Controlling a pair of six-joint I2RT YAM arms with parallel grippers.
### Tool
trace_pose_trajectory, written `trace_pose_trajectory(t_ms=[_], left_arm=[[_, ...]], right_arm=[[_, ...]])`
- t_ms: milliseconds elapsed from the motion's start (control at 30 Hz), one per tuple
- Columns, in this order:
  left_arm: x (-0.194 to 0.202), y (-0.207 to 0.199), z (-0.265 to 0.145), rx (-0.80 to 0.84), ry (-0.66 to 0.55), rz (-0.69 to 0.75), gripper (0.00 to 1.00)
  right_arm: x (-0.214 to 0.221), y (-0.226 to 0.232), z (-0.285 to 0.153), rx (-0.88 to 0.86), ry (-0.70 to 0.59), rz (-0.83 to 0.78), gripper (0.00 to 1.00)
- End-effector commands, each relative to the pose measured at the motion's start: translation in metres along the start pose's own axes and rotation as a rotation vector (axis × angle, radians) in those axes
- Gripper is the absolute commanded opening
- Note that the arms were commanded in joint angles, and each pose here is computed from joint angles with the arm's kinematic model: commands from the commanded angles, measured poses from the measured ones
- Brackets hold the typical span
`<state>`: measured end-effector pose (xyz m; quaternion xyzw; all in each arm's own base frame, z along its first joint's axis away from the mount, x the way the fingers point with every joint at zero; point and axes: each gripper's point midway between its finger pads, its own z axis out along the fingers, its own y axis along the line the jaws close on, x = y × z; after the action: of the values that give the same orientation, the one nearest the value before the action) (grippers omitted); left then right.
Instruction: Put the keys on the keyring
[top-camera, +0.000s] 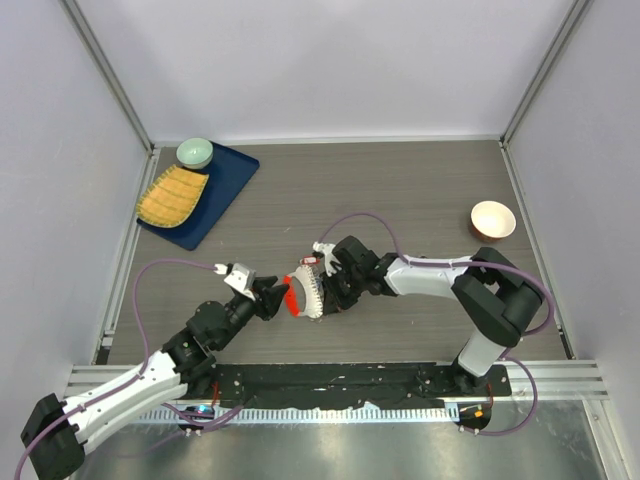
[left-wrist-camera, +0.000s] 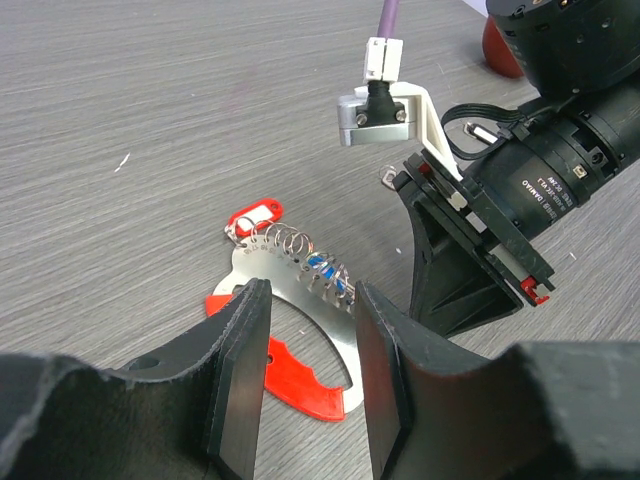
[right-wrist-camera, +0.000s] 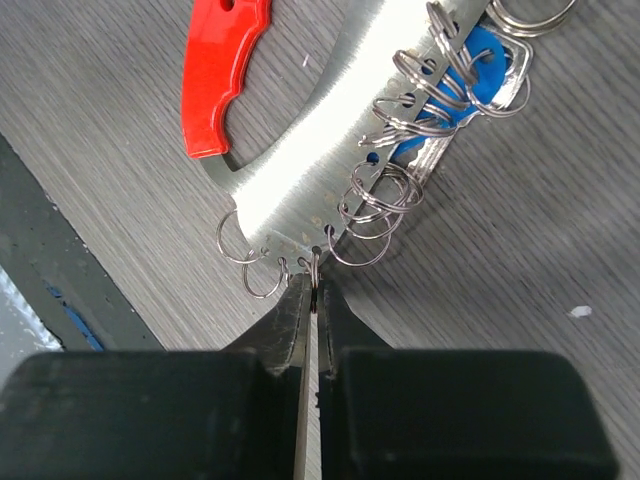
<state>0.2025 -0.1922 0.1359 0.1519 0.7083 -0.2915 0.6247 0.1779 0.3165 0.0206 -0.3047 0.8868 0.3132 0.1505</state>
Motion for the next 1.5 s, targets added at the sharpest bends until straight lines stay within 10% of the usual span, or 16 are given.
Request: trace_pose_trajectory(t_ms=[0,533,1000,1467], left_arm=[[0.000,-0.003,0.000,0.021,-0.011,0.003,0.43],[-0.009,0.001,-0.007,0.006,-0.068,-0.002,0.43],[-0.014,0.007,-0.011,-0.026,-0.098,-0.020,0.43],[-0.011,0.007,-0.009,-0.027,-0.082,-0.016,0.43]], right_arm=[[-0.013,-0.005,-0.012,0.080,-0.025,-0.057,0.04],[-0.074,-0.006,0.021,0.055,-0.015,-0.527,0.01],[-0.072,-0.025,-0.005,0.230,-0.105,-0.347,0.29],[-0.081,-0.003,-0.009,0.144,-0.248,-0.202,0.30]])
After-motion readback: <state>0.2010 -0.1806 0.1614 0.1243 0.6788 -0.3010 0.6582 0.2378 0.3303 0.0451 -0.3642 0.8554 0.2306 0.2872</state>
